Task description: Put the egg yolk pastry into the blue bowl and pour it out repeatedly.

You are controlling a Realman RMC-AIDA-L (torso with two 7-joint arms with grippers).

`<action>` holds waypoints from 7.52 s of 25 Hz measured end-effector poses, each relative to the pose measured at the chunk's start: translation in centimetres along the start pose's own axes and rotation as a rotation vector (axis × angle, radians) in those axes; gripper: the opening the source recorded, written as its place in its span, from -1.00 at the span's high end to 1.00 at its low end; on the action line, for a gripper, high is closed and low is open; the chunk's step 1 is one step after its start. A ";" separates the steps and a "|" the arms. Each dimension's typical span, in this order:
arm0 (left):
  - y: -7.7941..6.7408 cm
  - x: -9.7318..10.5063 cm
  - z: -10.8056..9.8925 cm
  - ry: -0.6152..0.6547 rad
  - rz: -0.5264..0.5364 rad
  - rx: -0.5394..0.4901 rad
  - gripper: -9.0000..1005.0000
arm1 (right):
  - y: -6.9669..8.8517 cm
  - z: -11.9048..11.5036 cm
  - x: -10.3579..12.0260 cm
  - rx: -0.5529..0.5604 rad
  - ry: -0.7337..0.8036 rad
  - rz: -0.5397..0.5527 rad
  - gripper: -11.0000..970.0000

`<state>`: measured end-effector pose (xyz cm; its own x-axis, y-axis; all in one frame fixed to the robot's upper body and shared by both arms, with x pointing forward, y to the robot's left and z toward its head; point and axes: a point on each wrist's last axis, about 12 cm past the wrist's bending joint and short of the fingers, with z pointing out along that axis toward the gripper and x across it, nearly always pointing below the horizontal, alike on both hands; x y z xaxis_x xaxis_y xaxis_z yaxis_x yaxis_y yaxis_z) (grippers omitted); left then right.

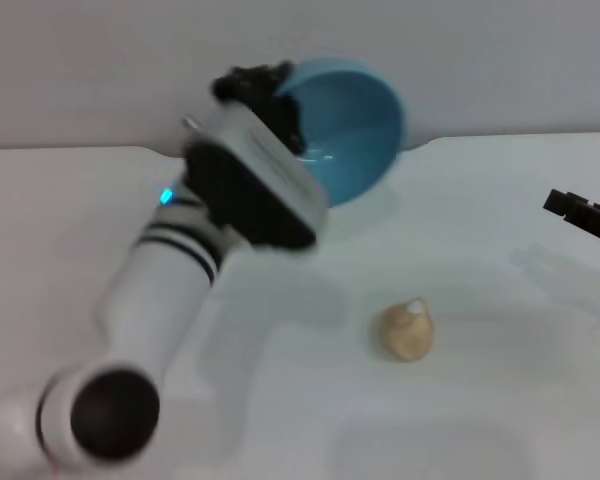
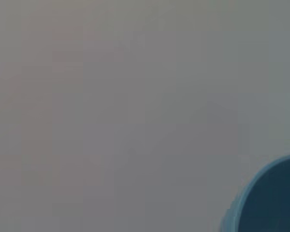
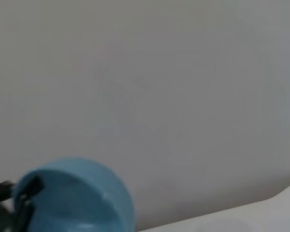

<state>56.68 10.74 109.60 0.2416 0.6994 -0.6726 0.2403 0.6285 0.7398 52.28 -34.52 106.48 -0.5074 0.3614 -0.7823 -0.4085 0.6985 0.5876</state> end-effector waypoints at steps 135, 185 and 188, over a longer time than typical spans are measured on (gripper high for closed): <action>2.9 -3.3 2.3 0.819 -0.639 0.564 0.95 | 10.3 12.2 -4.4 -0.295 0.580 -0.345 0.60; -0.4 -0.5 0.7 1.024 -0.608 0.661 0.95 | 2.8 8.4 -6.2 0.082 0.266 -0.286 0.19; -0.3 -0.5 0.7 1.025 -0.608 0.659 0.94 | 2.8 8.4 -6.2 0.084 0.265 -0.285 0.19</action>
<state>57.19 9.97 109.70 -0.7939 0.4908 -0.3588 0.5276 0.8495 -0.0053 60.64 -29.63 111.20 -0.5655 -0.0185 -0.8245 -0.5030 0.8000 0.3271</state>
